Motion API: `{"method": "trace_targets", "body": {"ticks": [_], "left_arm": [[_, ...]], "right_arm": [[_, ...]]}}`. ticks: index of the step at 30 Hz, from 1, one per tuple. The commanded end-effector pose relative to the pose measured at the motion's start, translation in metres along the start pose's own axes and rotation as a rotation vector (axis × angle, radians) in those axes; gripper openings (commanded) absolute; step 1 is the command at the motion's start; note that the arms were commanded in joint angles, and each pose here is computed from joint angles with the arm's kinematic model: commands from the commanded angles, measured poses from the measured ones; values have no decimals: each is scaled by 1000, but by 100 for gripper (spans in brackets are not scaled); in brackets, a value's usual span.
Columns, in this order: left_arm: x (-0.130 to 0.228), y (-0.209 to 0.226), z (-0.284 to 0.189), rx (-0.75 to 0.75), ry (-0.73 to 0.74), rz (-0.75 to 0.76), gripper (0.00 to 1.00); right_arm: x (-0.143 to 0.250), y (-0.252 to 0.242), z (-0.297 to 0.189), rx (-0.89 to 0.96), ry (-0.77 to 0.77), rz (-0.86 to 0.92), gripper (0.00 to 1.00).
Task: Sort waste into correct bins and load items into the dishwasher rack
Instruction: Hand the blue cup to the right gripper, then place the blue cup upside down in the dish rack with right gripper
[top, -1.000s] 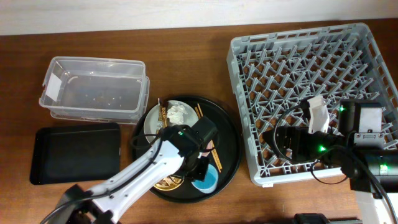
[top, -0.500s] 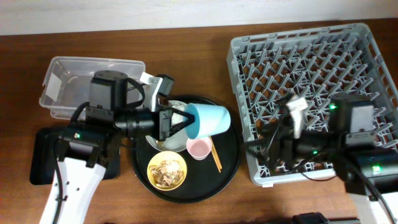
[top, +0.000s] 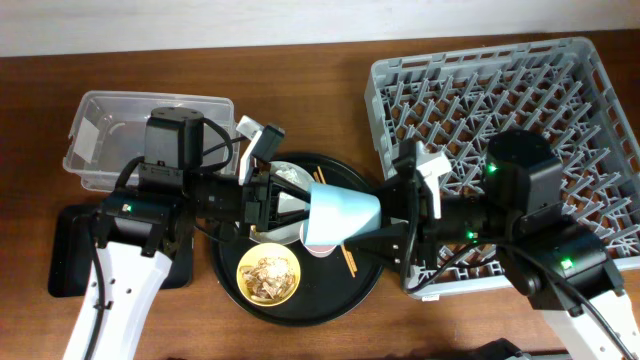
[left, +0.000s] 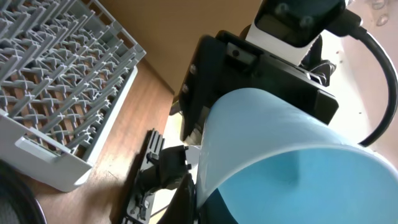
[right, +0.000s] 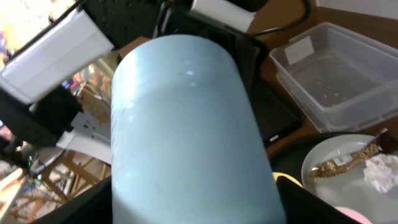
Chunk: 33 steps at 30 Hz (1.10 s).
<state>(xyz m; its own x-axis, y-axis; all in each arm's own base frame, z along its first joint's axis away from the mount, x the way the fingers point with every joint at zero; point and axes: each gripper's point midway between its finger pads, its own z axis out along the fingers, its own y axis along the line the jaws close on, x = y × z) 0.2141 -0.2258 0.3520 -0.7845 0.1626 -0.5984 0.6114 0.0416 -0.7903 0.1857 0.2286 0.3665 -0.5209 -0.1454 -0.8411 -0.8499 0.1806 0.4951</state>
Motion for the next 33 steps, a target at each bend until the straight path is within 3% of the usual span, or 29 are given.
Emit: {"method": "trace_targets", "body": {"ticks": [1, 3, 5, 6, 7, 10, 12, 14, 17, 20, 23, 26, 27, 33], "left_arm": [[0, -12, 0, 61, 8, 37, 0], [1, -12, 0, 61, 8, 34, 1], [1, -9, 0, 49, 8, 26, 16], [1, -5, 0, 27, 6, 20, 40], [1, -1, 0, 2, 4, 14, 48], [3, 15, -1, -90, 0, -18, 51], [7, 31, -3, -184, 0, -53, 73], [10, 43, -6, -256, 1, -77, 80], [13, 58, -10, -343, 3, -99, 86], [17, 68, -14, -408, 9, -122, 87], [22, 75, -18, -456, 17, -145, 87], [23, 77, -19, -469, 18, -147, 87], [23, 77, -19, -469, 18, -147, 92], [23, 77, -19, -471, 18, -147, 93]], "right_arm": [[-5, 1, 0, 6, -9, -9, 60], [-7, 3, -1, 6, -16, -22, 58], [-9, 8, -4, 6, -26, -42, 58], [-10, 11, -6, 8, -35, -56, 58], [-12, 11, -10, 30, -49, -68, 57], [-13, 5, -21, 109, -74, -61, 54], [-10, -11, -39, 234, -102, 12, 54], [-3, -30, -55, 363, -117, 95, 54], [28, -74, -96, 663, -123, 327, 53], [80, -111, -149, 1013, -82, 600, 50], [125, -125, -188, 1243, 23, 775, 51], [153, -132, -202, 1336, 151, 884, 52], [159, -135, -203, 1343, 190, 913, 52], [173, -179, -195, 1296, 320, 984, 55]]}}
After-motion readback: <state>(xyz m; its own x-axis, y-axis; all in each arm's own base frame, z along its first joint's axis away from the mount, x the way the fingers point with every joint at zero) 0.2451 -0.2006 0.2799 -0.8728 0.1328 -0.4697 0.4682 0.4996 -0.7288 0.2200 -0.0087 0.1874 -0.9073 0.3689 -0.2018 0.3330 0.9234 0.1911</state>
